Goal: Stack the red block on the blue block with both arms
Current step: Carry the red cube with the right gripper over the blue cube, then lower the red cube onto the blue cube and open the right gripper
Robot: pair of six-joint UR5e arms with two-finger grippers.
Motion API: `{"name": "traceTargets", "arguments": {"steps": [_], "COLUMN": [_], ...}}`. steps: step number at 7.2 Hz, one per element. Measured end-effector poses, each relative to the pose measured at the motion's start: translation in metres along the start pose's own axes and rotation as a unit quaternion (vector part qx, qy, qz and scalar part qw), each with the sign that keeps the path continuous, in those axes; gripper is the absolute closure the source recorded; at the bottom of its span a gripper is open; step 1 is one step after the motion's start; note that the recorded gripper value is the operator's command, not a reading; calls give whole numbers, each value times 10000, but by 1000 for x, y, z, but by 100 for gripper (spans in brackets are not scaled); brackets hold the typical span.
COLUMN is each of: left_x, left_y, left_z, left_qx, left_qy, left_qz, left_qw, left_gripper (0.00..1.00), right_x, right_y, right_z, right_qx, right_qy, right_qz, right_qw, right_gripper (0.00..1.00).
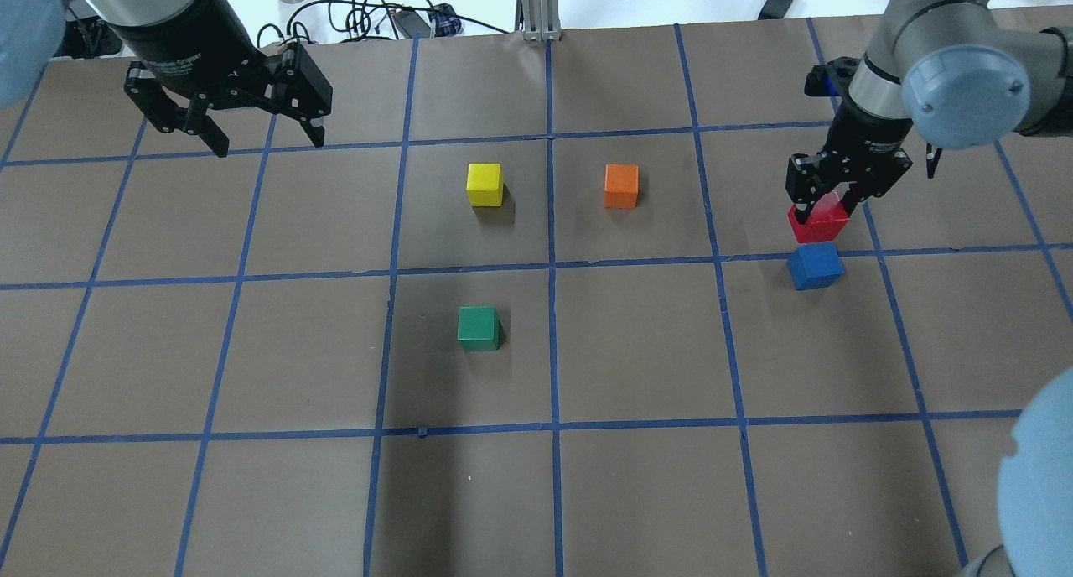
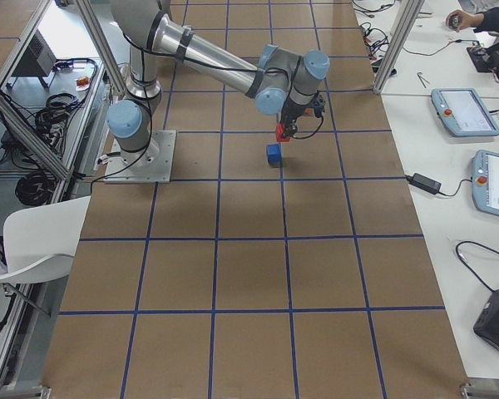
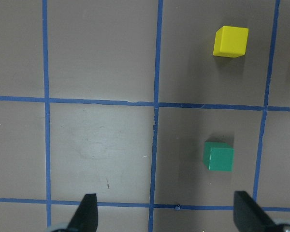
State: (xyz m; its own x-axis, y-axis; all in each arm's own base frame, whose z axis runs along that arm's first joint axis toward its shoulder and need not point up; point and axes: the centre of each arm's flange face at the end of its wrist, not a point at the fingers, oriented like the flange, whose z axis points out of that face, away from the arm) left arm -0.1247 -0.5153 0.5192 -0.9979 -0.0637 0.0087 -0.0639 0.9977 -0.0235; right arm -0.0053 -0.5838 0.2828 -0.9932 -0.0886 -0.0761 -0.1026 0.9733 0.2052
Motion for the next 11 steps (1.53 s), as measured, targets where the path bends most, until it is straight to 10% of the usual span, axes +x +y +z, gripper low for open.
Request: {"name": "traceTargets", "arguments": {"steps": [9, 11], "left_x": [1, 1], "left_y": [-3, -3], "left_z": [0, 0], "left_qx": [46, 44], "left_qy": [31, 31], "left_qz": [-18, -3], "left_qw": [10000, 10000], "left_gripper": [0, 0], "right_x": [14, 13], "right_y": [15, 15], "right_z": [22, 26], "right_qx": [-1, -35], "right_qy": [-63, -86], "right_qz": [-254, -263], "right_qw": [9997, 9996], "right_gripper": [98, 66]}}
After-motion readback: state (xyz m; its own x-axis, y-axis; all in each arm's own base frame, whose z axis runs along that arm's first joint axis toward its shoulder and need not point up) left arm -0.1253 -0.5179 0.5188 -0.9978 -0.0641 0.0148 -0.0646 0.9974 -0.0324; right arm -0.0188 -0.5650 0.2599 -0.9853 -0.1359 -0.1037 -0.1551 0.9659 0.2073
